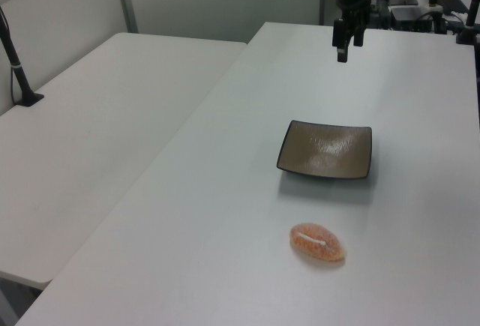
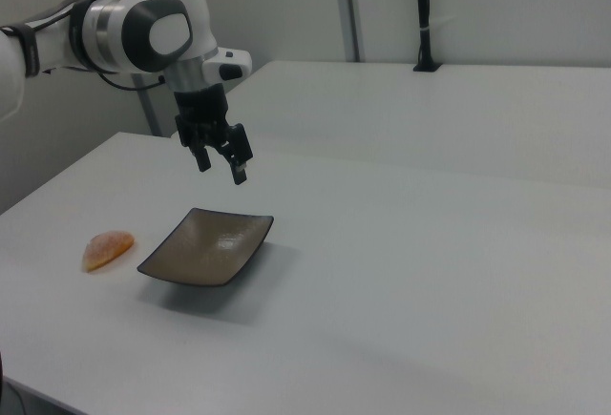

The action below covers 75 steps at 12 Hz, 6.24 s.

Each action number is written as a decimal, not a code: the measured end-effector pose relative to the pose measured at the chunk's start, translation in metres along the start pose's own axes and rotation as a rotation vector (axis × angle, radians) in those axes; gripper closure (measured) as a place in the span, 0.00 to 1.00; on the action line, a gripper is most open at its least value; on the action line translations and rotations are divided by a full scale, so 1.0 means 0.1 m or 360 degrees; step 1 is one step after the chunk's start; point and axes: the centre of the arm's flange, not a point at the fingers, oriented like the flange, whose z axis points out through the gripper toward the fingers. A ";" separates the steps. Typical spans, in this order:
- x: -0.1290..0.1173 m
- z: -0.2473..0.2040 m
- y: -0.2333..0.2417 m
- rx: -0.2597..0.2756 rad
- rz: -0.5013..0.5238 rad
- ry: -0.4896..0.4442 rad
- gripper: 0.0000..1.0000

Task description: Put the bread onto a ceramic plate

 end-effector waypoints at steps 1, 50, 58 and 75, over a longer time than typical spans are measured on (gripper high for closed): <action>-0.01 -0.01 0.00 0.0000 0.0000 0.0001 0.00; -0.90 1.73 -3.54 0.0055 0.0041 0.0111 0.64; -0.56 0.96 -2.28 -0.0090 0.0084 0.0296 0.64; -0.17 1.40 -1.52 -0.0200 0.0049 0.0167 0.00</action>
